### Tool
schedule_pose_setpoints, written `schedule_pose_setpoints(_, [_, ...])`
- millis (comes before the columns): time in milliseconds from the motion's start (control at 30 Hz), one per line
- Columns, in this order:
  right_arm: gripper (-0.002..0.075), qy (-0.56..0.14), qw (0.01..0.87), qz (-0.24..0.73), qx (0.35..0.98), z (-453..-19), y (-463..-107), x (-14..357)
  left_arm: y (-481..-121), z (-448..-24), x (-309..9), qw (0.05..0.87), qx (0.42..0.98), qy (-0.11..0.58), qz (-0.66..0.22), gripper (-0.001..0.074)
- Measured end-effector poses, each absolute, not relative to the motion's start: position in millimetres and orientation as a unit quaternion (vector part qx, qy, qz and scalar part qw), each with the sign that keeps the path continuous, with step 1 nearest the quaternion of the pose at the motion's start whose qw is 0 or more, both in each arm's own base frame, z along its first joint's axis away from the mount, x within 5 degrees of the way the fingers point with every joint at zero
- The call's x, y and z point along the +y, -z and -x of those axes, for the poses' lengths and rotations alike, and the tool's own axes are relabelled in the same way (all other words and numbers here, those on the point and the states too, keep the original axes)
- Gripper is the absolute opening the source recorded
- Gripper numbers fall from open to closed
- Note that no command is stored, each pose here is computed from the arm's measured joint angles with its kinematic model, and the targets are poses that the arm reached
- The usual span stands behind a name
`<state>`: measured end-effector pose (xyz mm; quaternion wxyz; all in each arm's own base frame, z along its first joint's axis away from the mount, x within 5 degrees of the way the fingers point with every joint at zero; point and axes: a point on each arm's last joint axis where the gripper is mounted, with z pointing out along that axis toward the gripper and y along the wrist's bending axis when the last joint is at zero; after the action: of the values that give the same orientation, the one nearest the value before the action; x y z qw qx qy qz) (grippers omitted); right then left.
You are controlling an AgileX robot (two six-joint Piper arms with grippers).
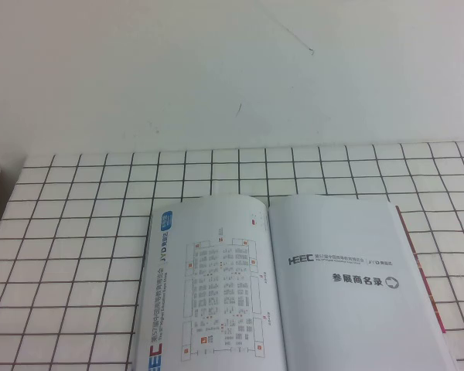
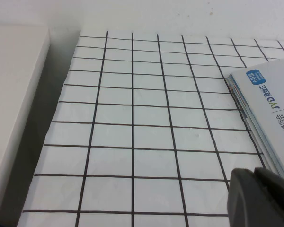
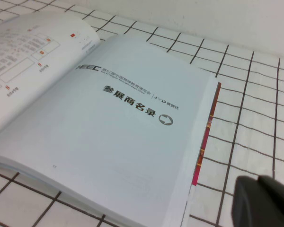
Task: Close book
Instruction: 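Close the open booklet and leave it lying on the table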
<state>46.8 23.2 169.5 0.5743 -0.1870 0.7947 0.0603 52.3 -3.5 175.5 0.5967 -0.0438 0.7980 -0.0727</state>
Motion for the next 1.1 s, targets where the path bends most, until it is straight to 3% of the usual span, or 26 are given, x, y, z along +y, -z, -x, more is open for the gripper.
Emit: schedule_pose_setpoints(1100, [-0.0003,-0.060,0.574,0.188,0.795,-46.8,-169.5,23.2,-175.5,-52.4,-3.1,0.598,0.799,0.058,0.028,-0.0004])
